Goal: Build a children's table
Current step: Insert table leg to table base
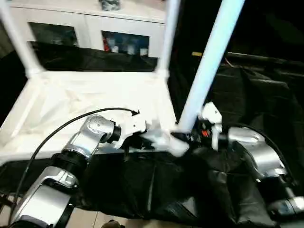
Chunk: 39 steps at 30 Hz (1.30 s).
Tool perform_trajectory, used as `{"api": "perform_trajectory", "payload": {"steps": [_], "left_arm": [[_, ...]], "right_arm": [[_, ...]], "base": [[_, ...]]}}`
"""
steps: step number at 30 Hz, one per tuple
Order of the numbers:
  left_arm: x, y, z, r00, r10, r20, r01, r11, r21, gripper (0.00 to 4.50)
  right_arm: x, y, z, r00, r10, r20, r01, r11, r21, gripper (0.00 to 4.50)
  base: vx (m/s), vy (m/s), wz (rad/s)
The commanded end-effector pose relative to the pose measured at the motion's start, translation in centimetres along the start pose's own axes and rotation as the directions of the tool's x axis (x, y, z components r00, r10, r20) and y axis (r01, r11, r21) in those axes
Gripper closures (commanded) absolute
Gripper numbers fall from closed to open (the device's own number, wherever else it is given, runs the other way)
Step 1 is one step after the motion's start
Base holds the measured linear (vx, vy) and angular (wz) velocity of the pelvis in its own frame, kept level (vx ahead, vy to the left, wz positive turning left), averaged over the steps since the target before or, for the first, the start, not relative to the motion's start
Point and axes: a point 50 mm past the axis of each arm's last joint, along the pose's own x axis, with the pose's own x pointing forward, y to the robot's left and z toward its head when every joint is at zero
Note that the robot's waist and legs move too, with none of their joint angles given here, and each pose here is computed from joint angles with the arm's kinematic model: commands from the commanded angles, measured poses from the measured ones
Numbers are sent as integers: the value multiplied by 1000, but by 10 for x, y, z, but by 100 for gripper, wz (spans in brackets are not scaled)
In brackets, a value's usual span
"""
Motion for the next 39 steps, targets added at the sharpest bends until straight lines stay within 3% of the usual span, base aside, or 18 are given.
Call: {"api": "perform_trajectory", "payload": {"steps": [1, 6, 10, 14, 15, 17, 20, 23, 29, 34, 35, 39], "left_arm": [[5, 0, 18, 999, -32, 39, 29, 996, 83, 450], [4, 5, 18, 998, 33, 48, -35, 998, 49, 450], [6, 14, 20, 989, 136, 61, -136, 991, -7, 450], [15, 27, 30, 946, 312, 86, -302, 946, -118, 450], [15, 27, 30, 946, 312, 86, -302, 946, -118, 450], [24, 26, 37, 935, 342, 94, -324, 932, -164, 450], [35, 23, 45, 925, 366, 101, -346, 922, -173, 450], [47, 19, 51, 927, 362, 92, -347, 926, -150, 450], [51, 19, 53, 924, 375, 73, -364, 922, -133, 450], [49, 19, 52, 919, 389, 65, -377, 915, -143, 450], [48, 19, 52, 917, 394, 65, -382, 913, -146, 450], [45, 21, 51, 915, 397, 73, -384, 912, -146, 450]], "right_arm": [[11, 23, -41, 979, 142, -147, -124, 985, 121, 261], [16, 23, -40, 988, 103, -119, -88, 988, 124, 261], [22, 9, -38, 993, -77, -90, 89, 988, 129, 261], [29, -15, -42, 924, -368, -106, 383, 892, 242, 261], [29, -15, -42, 924, -368, -106, 383, 892, 242, 261], [36, -21, -46, 880, -446, -162, 474, 825, 307, 261], [43, -24, -52, 835, -498, -235, 550, 764, 337, 261], [52, -25, -52, 820, -511, -257, 572, 742, 348, 261], [67, -23, -40, 839, -498, -220, 544, 771, 332, 261], [72, -23, -38, 834, -509, -211, 551, 762, 340, 261], [73, -24, -36, 836, -513, -195, 547, 758, 355, 227], [75, -25, -27, 861, -492, -129, 500, 771, 393, 184]], "base": [[0, 0, 0], [0, 0, 0], [0, 0, 0], [0, 0, 0], [0, 0, 0], [0, 0, 0], [0, 0, 0], [0, 0, 0], [0, 0, 0], [0, 0, 0], [0, 0, 0], [0, 0, 0]]}}
